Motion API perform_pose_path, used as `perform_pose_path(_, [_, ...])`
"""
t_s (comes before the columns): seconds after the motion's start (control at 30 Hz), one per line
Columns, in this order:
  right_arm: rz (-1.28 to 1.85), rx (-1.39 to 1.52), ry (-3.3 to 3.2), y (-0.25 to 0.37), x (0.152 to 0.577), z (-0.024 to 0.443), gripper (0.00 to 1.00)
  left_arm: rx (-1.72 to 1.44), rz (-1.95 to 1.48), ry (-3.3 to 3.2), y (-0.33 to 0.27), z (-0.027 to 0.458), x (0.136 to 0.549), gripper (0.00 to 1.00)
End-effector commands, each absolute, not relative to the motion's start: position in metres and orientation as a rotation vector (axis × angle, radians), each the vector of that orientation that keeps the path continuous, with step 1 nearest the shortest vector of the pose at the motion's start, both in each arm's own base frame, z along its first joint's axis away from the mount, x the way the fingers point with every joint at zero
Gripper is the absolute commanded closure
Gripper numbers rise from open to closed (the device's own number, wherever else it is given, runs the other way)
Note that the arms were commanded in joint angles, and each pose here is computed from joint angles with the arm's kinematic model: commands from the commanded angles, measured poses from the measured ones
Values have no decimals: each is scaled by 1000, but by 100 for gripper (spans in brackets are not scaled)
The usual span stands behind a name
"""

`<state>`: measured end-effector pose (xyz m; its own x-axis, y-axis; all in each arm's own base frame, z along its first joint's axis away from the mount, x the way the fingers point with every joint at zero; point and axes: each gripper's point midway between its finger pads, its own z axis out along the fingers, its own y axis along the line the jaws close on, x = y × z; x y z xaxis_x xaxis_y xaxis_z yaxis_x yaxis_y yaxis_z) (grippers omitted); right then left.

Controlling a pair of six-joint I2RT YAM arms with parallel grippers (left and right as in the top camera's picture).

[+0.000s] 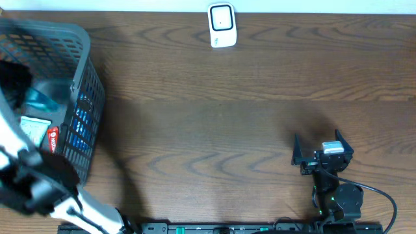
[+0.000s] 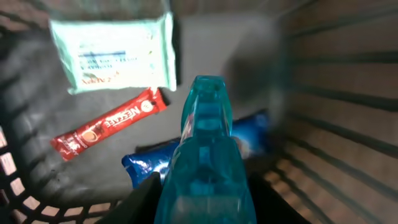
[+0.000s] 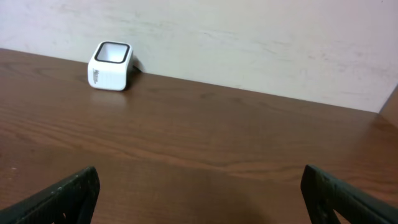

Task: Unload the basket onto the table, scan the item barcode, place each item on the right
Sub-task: 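Reach left gripper into basket and grasp the teal spray bottle, then lift teal bottle with left gripper and move it toward the scanner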

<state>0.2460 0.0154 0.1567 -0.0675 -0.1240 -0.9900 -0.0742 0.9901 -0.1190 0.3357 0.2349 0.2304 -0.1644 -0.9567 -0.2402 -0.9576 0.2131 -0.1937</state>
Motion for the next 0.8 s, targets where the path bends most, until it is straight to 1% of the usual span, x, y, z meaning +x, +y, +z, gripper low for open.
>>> perform_pose_path(0.0, [-42, -139, 1640, 14, 246, 157, 1, -1668, -11, 2016, 227, 304, 322, 62])
perform_pose_path(0.13, [-42, -139, 1640, 14, 246, 157, 1, -1570, -56, 1913, 210, 352, 305, 62])
perform_pose_path(0.2, [-42, -139, 1640, 14, 246, 157, 1, -1480, -141, 1876, 190, 380, 299, 62])
perform_pose_path(0.37, [-42, -139, 1640, 14, 246, 157, 1, -1298, -292, 1856, 142, 419, 296, 62])
perform_pose_path(0.47, [-42, -139, 1640, 14, 246, 157, 1, -1198, -355, 1894, 108, 428, 300, 62])
perform_pose_path(0.57, [-42, -139, 1640, 14, 246, 157, 1, -1077, -423, 1982, 68, 428, 310, 62])
perform_pose_path(0.77, [-42, -139, 1640, 14, 246, 157, 1, -708, -517, 2238, -27, 406, 338, 62])
